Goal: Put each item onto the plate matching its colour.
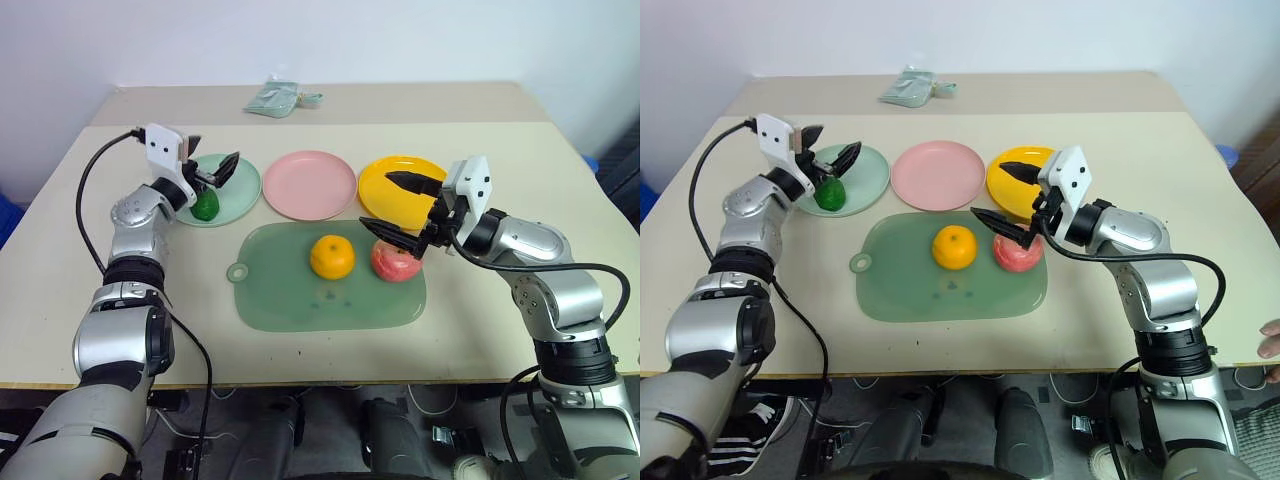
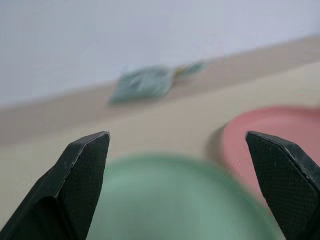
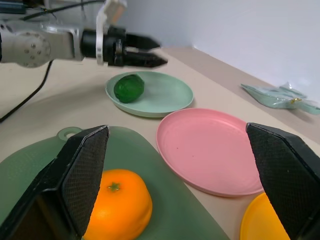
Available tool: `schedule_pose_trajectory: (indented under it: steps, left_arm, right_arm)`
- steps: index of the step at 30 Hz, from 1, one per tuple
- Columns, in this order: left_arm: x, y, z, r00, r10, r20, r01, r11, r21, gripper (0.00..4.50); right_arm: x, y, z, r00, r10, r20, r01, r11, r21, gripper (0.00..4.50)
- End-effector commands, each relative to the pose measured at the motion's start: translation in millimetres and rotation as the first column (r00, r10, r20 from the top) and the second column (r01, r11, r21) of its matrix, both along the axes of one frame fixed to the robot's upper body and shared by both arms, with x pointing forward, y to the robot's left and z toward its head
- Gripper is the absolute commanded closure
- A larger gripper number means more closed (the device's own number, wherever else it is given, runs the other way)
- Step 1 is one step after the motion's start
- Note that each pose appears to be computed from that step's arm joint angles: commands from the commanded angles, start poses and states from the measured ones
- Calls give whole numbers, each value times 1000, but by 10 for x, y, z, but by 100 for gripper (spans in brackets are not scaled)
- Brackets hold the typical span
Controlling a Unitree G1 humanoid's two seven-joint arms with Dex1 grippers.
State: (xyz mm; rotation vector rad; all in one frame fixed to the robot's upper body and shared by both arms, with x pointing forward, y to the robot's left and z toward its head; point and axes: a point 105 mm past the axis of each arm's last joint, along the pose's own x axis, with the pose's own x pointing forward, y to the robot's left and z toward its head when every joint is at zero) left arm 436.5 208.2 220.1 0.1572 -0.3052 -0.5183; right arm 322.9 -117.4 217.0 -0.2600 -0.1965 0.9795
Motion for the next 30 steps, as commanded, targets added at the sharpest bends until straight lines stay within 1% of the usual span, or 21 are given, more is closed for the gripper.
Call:
schedule_pose_trajectory:
  steps: [1,2,5,7,8,10,15,18,20,22,24,26,28,30]
  left_arm:
    - [-257,-254,249,958,-261,118,251,963,95,6]
    - [-306,-313,201,942,-325,84,318,944,88,6]
    - [-528,-512,-9,859,-512,-2,510,856,86,6]
    - [-617,-567,-52,831,-556,-10,555,827,91,6]
    - [-676,-589,-62,798,-601,-38,603,797,43,6]
    - [-768,-627,-120,753,-653,-83,656,754,23,6]
    - [-829,-588,-169,731,-671,-127,677,736,3,6]
    - [-934,-560,-301,690,-694,-207,713,700,31,6]
    - [-1040,-508,-402,658,-702,-271,739,671,58,6]
    - [-1112,-452,-437,638,-709,-301,755,652,64,6]
    - [-1139,-422,-407,634,-715,-296,760,647,64,6]
    - [-1145,-427,-378,635,-721,-277,761,646,62,6]
    - [-1150,-434,-375,633,-725,-273,762,646,53,6]
    - [-1161,-436,-392,634,-726,-266,761,646,51,6]
  right_arm:
    - [-36,-39,142,999,9,50,-10,1000,11,0]
    - [-39,-33,146,999,12,50,-13,1000,11,0]
    - [-35,-16,167,998,13,55,-13,1000,11,0]
    - [-37,-9,169,998,14,57,-14,1000,5,0]
    - [-45,6,161,998,15,58,-15,1000,-7,0]
    - [-59,35,143,998,20,56,-18,999,-34,0]
    - [-68,84,186,998,30,59,-28,999,-41,0]
    - [-83,174,157,998,55,39,-53,997,-59,0]
    - [-81,266,84,997,63,34,-58,990,-128,0]
    - [-56,371,37,997,67,27,-62,984,-167,0]
    - [-30,497,-85,997,63,-42,-71,970,-232,0]
    - [9,576,-166,997,46,-64,-63,956,-286,0]
    - [34,655,-180,990,42,-131,-75,963,-259,0]
    - [31,728,-190,982,50,-182,-97,961,-260,0]
